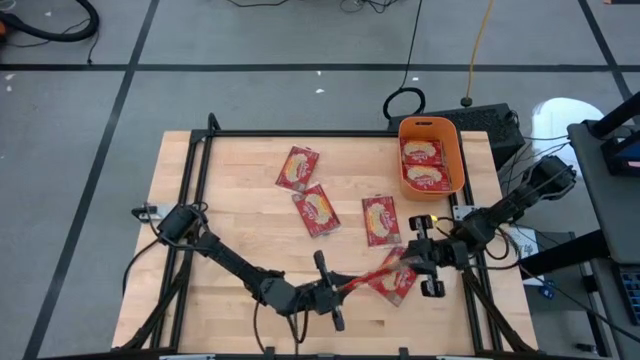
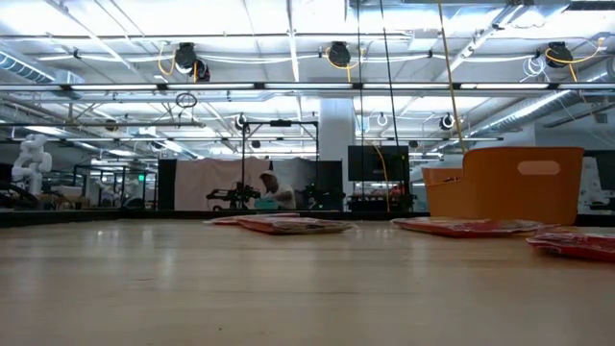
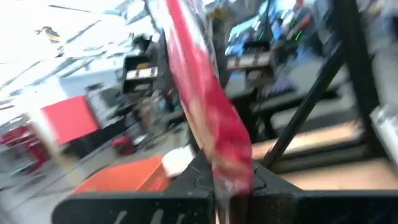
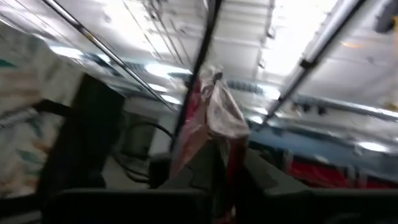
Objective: Sort popcorn bags into baskets
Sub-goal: Put the red popcorn bag into the orange container
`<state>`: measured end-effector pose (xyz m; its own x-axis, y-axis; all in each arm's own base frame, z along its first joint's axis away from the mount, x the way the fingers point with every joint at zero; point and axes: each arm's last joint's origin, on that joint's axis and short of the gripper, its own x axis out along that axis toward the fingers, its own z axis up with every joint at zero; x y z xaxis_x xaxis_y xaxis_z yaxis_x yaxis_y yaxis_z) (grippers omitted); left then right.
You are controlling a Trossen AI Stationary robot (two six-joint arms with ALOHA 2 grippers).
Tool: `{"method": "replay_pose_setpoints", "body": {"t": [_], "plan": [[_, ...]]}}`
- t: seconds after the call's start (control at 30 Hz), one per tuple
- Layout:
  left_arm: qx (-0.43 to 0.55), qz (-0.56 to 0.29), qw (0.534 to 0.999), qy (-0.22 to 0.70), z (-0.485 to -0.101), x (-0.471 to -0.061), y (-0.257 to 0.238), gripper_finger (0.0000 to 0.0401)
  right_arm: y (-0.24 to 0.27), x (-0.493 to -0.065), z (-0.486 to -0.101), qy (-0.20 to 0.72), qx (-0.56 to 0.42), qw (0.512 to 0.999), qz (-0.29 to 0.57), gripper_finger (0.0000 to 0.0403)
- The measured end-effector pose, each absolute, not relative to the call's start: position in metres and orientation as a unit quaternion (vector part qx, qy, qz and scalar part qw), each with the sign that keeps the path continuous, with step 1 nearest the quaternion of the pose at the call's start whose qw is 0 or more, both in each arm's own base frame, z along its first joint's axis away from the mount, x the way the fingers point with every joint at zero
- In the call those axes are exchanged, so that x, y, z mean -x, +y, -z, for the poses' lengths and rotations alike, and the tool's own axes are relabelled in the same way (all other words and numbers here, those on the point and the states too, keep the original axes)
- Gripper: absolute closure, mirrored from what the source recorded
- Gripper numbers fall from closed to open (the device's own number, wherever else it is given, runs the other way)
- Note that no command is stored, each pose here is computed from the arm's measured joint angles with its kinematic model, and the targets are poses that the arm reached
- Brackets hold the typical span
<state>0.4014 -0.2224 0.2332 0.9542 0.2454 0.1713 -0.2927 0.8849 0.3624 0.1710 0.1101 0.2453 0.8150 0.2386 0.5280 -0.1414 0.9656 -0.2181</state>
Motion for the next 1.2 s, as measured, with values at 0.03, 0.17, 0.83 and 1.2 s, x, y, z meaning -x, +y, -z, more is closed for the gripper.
{"method": "replay_pose_setpoints", "body": {"t": [0.03, 0.17, 0.83, 1.2], "plan": [[-0.205, -0.155, 0.965, -0.046, -0.231, -0.401, -0.222, 0.0393, 0.110, -0.172, -0.244, -0.275, 0.083, 0.954, -0.085, 0.0363], [-0.240, -0.236, 0.942, 0.007, -0.228, -0.398, -0.220, 0.0393, 0.106, -0.175, -0.239, -0.228, 0.075, 0.971, -0.013, 0.0301], [-0.336, -0.404, 0.837, 0.151, -0.227, -0.394, -0.203, 0.0396, 0.129, -0.170, -0.251, 0.077, 0.228, 0.909, 0.340, 0.0187], [-0.356, -0.426, 0.812, 0.183, -0.220, -0.408, -0.175, 0.0393, 0.148, -0.163, -0.275, 0.050, 0.227, 0.930, 0.285, 0.0189]]}}
